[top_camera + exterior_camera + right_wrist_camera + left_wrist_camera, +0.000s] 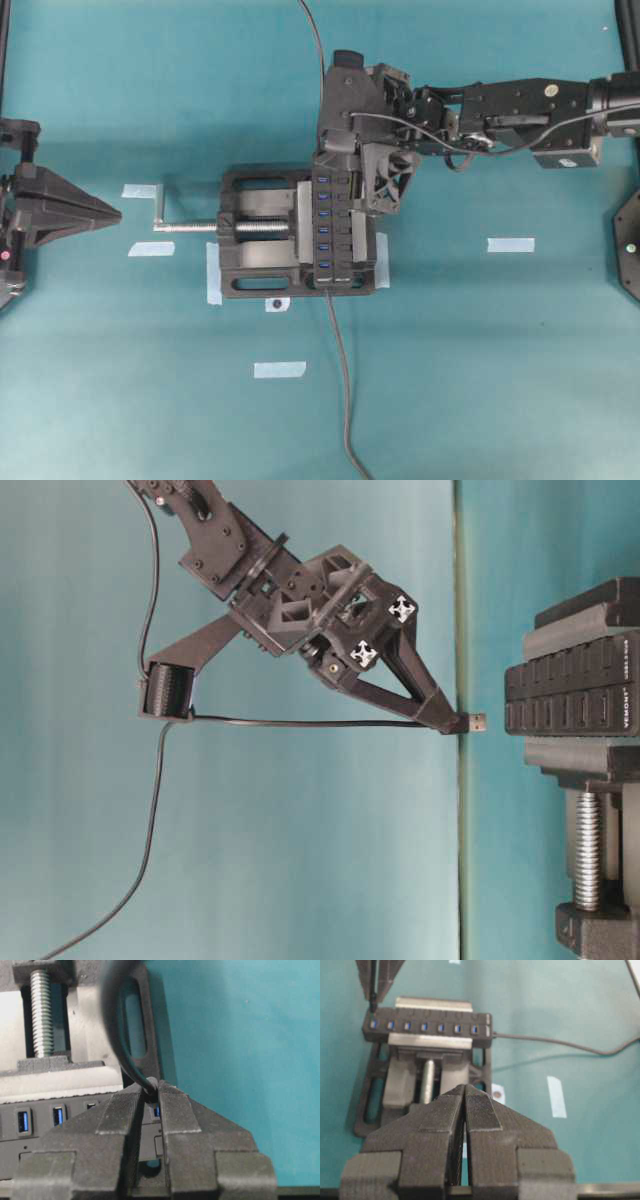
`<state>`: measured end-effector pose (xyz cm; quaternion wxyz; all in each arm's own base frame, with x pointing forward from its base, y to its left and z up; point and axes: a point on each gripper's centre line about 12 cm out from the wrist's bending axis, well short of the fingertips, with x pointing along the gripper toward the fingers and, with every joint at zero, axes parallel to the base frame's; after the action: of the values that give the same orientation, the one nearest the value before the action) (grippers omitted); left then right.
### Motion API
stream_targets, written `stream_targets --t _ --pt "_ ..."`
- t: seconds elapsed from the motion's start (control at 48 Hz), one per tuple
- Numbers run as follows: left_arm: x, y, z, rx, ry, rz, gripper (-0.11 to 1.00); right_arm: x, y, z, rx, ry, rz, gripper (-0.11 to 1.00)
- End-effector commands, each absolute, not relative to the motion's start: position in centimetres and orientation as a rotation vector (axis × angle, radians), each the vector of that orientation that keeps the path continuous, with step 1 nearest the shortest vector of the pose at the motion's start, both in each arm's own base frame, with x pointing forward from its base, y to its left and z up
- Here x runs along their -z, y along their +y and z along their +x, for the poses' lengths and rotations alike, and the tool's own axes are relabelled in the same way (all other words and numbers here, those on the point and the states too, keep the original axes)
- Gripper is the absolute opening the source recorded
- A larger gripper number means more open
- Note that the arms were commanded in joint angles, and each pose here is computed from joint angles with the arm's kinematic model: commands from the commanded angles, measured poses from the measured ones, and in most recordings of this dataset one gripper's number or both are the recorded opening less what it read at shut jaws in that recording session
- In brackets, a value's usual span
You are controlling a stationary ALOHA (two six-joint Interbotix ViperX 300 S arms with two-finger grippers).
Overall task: Insert the USB into the center port of the fixed hub
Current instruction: 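Carry the held plug left along the hub toward the center port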
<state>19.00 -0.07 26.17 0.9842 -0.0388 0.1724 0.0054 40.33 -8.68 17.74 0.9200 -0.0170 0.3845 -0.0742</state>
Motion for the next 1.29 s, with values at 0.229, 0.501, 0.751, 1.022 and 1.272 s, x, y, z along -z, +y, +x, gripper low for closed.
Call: stream_targets --t 0.229,0.501,0.751,1.022,1.272 --pt "-26.9 0.0 19.2 -0.012 0.328 -0.078 0.00 -20.4 -8.3 40.2 0.154 0.742 -0.030 0.11" --pt "-26.8 0.0 19.2 -0.012 0.330 -0.078 0.00 -21.0 -7.7 40.1 0.141 0.728 -0.038 0.11" --pt "-26.8 0.0 19.2 -0.014 0.330 -0.079 0.00 -21.8 -6.9 39.9 0.123 0.730 -0.044 0.11" --pt "-26.7 0.2 19.2 -0.023 0.332 -0.080 0.00 -23.2 -5.7 39.6 0.099 0.697 -0.053 0.11" --pt "-26.7 0.2 19.2 -0.025 0.332 -0.082 0.00 -22.5 -5.2 39.1 0.089 0.710 -0.057 0.11"
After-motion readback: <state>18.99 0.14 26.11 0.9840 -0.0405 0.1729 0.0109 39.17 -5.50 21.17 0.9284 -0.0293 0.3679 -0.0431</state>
